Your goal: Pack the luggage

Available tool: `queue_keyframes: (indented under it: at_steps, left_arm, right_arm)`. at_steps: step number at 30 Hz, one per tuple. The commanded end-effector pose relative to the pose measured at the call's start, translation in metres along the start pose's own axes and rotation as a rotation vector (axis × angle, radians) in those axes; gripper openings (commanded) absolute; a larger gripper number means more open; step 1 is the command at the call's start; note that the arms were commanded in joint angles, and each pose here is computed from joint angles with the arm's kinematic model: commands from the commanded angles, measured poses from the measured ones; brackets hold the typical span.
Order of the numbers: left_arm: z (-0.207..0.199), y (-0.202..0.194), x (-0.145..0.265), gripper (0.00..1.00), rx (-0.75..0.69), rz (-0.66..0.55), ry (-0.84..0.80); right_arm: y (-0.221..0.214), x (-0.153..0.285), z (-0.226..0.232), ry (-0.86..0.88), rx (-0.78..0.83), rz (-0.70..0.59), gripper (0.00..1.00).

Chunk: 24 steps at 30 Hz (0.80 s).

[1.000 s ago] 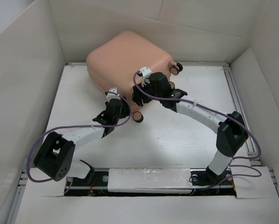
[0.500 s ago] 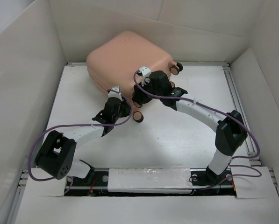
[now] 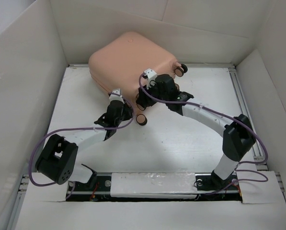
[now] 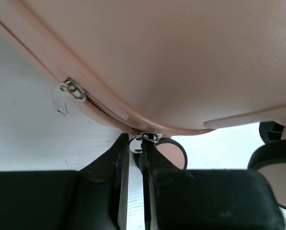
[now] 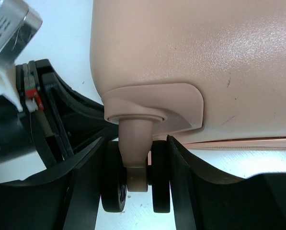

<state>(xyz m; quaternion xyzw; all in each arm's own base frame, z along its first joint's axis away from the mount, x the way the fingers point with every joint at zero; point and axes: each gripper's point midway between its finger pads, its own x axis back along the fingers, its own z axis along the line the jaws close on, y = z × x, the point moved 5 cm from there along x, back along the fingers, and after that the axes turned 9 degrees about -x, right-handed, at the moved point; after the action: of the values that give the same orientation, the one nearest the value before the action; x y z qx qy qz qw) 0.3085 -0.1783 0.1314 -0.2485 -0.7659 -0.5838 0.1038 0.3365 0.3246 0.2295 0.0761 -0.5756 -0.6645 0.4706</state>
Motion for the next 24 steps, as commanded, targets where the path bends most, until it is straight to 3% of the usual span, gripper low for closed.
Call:
queue_keyframes:
  at_steps: [1, 6, 13, 18, 23, 24]
  left_arm:
    - [0.065, 0.030, -0.005, 0.00, 0.162, -0.136, 0.235]
    - [0.092, 0.027, -0.011, 0.00, 0.266, -0.111, 0.259]
    - [0.131, 0.038, -0.008, 0.00, 0.469, -0.174, 0.295]
    - [0.149, 0.025, 0.002, 0.00, 0.553, -0.198, 0.379]
    - [0.154, 0.024, 0.009, 0.00, 0.597, -0.236, 0.357]
    - [0.153, 0.024, 0.009, 0.00, 0.597, -0.229, 0.346]
  right_arm:
    - [-0.011, 0.011, -0.009, -0.047, 0.015, 0.018, 0.00]
    - [-0.017, 0.020, -0.010, -0.048, 0.023, 0.022, 0.00]
    - [-0.035, 0.031, -0.008, -0.043, 0.026, 0.040, 0.00]
    - [-0.038, 0.032, -0.009, -0.043, 0.035, 0.040, 0.00]
    - [-0.034, 0.036, -0.004, -0.048, 0.045, 0.020, 0.00]
    - [-0.027, 0.039, 0.006, -0.028, 0.056, 0.000, 0.22]
